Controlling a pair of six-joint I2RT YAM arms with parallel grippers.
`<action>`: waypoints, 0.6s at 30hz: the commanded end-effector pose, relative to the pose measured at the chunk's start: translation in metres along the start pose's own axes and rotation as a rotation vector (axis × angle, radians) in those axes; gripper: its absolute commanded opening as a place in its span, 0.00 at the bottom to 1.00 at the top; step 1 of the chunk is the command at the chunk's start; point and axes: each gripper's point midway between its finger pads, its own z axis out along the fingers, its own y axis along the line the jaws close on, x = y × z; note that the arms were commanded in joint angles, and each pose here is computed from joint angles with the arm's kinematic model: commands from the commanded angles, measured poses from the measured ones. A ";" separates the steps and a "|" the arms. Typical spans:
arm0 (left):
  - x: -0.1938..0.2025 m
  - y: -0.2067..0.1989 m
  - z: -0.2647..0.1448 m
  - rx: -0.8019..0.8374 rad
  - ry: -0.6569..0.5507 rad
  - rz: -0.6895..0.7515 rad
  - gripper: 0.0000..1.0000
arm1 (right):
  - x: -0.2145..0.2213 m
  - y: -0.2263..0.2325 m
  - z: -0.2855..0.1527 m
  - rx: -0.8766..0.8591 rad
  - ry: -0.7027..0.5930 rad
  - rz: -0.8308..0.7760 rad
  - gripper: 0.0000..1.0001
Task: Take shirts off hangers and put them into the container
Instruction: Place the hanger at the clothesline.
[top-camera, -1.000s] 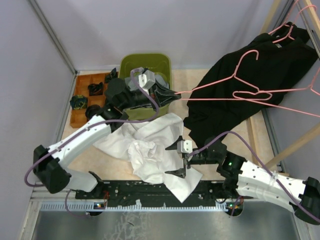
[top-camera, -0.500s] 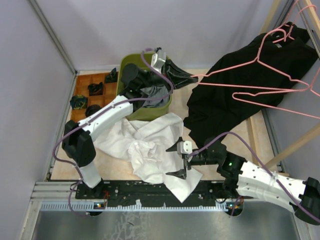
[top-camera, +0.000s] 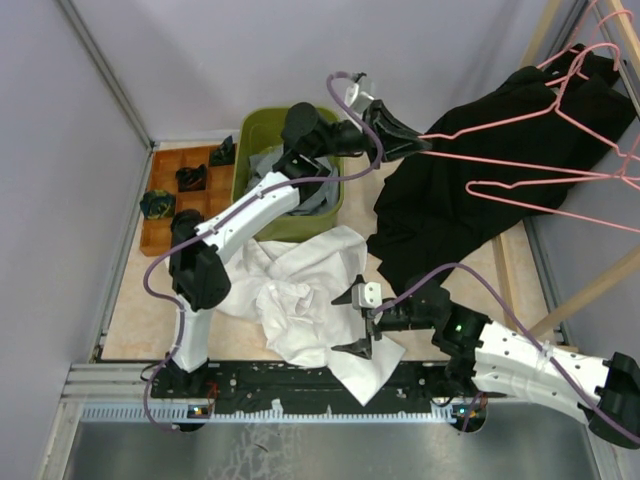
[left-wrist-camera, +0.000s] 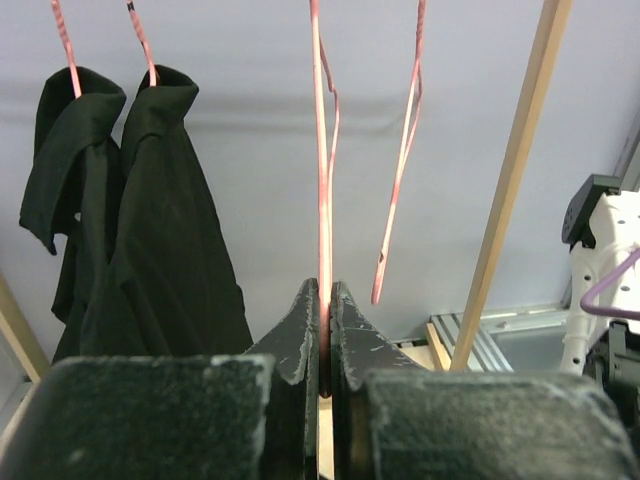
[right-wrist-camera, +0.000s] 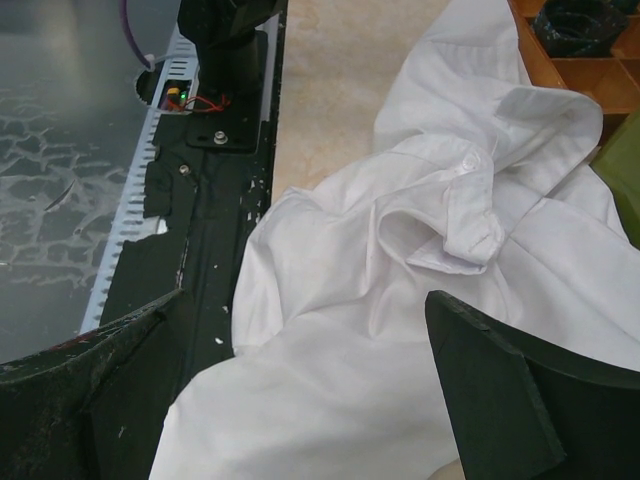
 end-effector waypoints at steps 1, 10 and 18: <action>-0.019 -0.007 0.023 0.001 -0.031 0.041 0.00 | -0.015 -0.001 0.002 -0.006 -0.041 -0.023 0.99; -0.008 -0.010 0.050 0.011 -0.036 0.028 0.00 | -0.012 0.000 0.001 -0.003 -0.034 -0.009 0.99; 0.009 -0.012 0.067 0.003 -0.033 0.023 0.00 | -0.011 0.001 -0.002 0.005 -0.035 -0.008 0.99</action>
